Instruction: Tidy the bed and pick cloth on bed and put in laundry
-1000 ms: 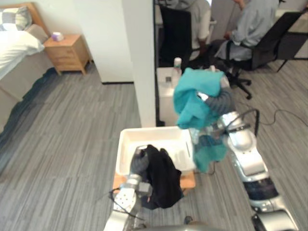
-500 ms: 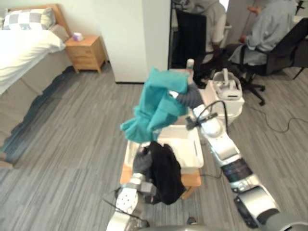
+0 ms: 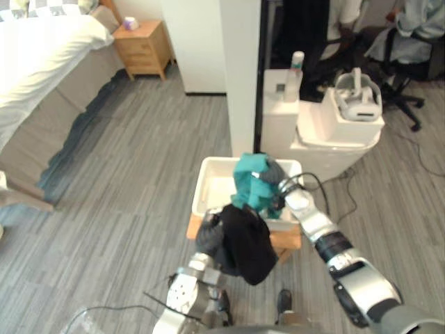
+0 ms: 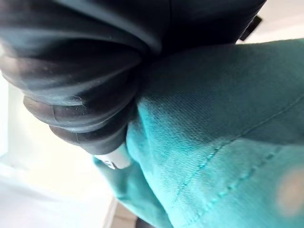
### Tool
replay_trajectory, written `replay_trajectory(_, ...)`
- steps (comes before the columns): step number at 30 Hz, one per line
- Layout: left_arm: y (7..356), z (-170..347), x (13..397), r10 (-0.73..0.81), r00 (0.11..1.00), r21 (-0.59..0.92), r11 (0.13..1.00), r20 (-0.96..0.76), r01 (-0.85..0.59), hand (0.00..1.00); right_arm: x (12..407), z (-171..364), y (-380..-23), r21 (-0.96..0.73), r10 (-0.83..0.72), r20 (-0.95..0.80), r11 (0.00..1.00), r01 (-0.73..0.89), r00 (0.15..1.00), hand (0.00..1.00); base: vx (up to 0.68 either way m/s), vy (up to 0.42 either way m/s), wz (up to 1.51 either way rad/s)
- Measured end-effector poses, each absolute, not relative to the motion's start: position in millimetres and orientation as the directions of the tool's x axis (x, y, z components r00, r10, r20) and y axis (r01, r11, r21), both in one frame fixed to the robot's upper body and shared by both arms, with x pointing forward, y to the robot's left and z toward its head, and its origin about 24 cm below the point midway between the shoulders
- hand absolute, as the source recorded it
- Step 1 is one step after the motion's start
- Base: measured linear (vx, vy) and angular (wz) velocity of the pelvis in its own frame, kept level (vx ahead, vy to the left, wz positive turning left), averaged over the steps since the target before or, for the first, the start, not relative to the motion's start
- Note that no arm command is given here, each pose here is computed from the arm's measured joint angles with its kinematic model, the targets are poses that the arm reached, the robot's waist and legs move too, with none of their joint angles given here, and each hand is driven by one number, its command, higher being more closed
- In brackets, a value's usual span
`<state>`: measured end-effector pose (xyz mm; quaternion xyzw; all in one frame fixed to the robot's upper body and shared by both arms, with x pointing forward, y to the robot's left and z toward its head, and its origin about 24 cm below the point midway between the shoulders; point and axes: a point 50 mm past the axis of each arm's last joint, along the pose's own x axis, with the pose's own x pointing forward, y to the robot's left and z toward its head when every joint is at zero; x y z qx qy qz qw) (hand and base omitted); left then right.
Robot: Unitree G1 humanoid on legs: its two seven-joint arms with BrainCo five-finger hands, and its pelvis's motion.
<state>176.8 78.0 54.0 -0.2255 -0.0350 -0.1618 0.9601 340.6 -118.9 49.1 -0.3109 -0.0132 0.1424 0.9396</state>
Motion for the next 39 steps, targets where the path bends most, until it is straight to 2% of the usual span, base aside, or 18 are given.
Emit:
replay_trajectory(8, 85.5, 77.6, 182.5, -0.258, 0.934, -0.401, 0.850, 0.246, 0.340, 1.00, 309.0, 11.5, -104.9, -0.701, 0.328, -0.157, 0.627, -0.339, 0.931, 0.00, 0.04, -0.009, -0.15)
replay_trajectory(12, 89.8, 98.7, 187.7, -0.203, 0.916, -0.396, 0.853, 0.347, 0.339, 1.00, 310.3, 26.2, -94.7, -0.734, 0.343, -0.066, 0.619, -0.278, 0.937, 0.00, 0.00, 0.005, -0.13)
replay_trajectory(20, 102.5, 114.8, 198.3, -0.099, 0.908, -0.338, 0.907, 0.406, 0.250, 1.00, 313.9, 35.1, -99.8, -0.772, 0.288, 0.008, 0.610, -0.177, 0.958, 0.00, -0.04, 0.011, -0.06)
replay_trajectory(23, 118.5, 135.7, 212.5, -0.003, 0.865, -0.272, 0.949, 0.502, 0.161, 1.00, 319.1, 60.2, -110.5, -0.761, 0.234, 0.122, 0.646, -0.060, 0.965, 0.00, -0.03, 0.005, 0.00)
replay_trajectory(25, 138.2, 161.3, 224.6, 0.108, 0.785, -0.233, 0.971, 0.610, 0.047, 1.00, 321.1, 70.6, -119.3, -0.748, 0.186, 0.182, 0.664, 0.013, 0.966, 0.00, 0.00, 0.000, 0.00)
replay_trajectory(30, 150.3, 204.8, 247.4, 0.178, 0.625, -0.169, 0.983, 0.760, -0.074, 1.00, 321.2, 71.0, -129.7, -0.758, 0.170, 0.182, 0.651, 0.028, 0.969, 0.00, 0.00, 0.000, 0.00)
replay_trajectory(33, 157.3, 229.0, 269.3, 0.183, 0.552, -0.105, 0.980, 0.813, -0.170, 1.00, 315.0, 62.6, -133.3, -0.736, 0.166, 0.145, 0.677, -0.006, 0.975, 0.00, 0.02, -0.007, -0.08)
replay_trajectory(36, 166.6, 250.9, 290.7, 0.170, 0.516, -0.029, 0.963, 0.840, -0.269, 1.00, 303.9, 46.9, -138.9, -0.711, 0.155, 0.083, 0.701, -0.051, 0.984, 0.00, 0.03, -0.010, -0.06)
replay_trajectory(39, 179.4, 262.5, 310.1, 0.147, 0.530, 0.064, 0.931, 0.836, -0.358, 1.00, 282.3, 31.8, -150.9, -0.688, 0.129, 0.035, 0.723, -0.070, 0.991, 0.00, 0.03, -0.009, -0.09)
